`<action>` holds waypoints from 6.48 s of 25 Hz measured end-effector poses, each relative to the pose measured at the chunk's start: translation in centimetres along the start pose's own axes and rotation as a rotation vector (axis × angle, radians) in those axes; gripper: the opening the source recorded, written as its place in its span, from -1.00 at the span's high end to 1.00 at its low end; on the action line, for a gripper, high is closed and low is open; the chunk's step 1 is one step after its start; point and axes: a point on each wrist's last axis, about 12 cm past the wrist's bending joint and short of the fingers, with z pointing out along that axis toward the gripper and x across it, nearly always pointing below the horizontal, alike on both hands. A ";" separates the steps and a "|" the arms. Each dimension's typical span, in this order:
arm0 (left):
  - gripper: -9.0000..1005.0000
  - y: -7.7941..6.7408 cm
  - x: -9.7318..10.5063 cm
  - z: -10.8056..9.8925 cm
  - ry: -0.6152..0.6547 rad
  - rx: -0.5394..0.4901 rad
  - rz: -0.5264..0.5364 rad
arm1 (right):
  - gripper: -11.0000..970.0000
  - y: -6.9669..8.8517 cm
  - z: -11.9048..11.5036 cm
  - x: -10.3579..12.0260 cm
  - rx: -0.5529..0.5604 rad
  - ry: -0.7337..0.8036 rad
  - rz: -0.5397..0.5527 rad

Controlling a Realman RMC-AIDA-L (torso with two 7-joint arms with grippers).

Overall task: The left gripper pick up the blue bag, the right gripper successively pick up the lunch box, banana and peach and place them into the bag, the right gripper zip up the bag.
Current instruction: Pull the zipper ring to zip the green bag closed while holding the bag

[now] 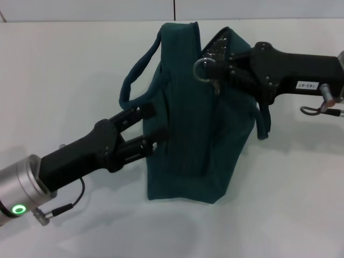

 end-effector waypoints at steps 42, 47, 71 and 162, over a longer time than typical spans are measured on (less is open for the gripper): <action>0.53 0.9 -0.5 1.0 -0.011 -0.037 -0.050 | 0.91 -0.5 0.8 0.5 0.007 -0.023 0.052; 0.65 0.9 -0.5 1.0 -0.009 -0.034 -0.046 | 0.90 -0.4 0.5 0.5 0.019 -0.052 0.064; 0.87 0.7 -0.2 1.6 0.036 0.006 -0.044 | 0.90 -0.4 0.2 0.0 0.015 -0.093 0.139; 0.38 -0.1 0.0 -3.4 -0.088 -0.138 -0.085 | 0.87 -3.1 -1.9 1.4 0.318 -0.131 0.357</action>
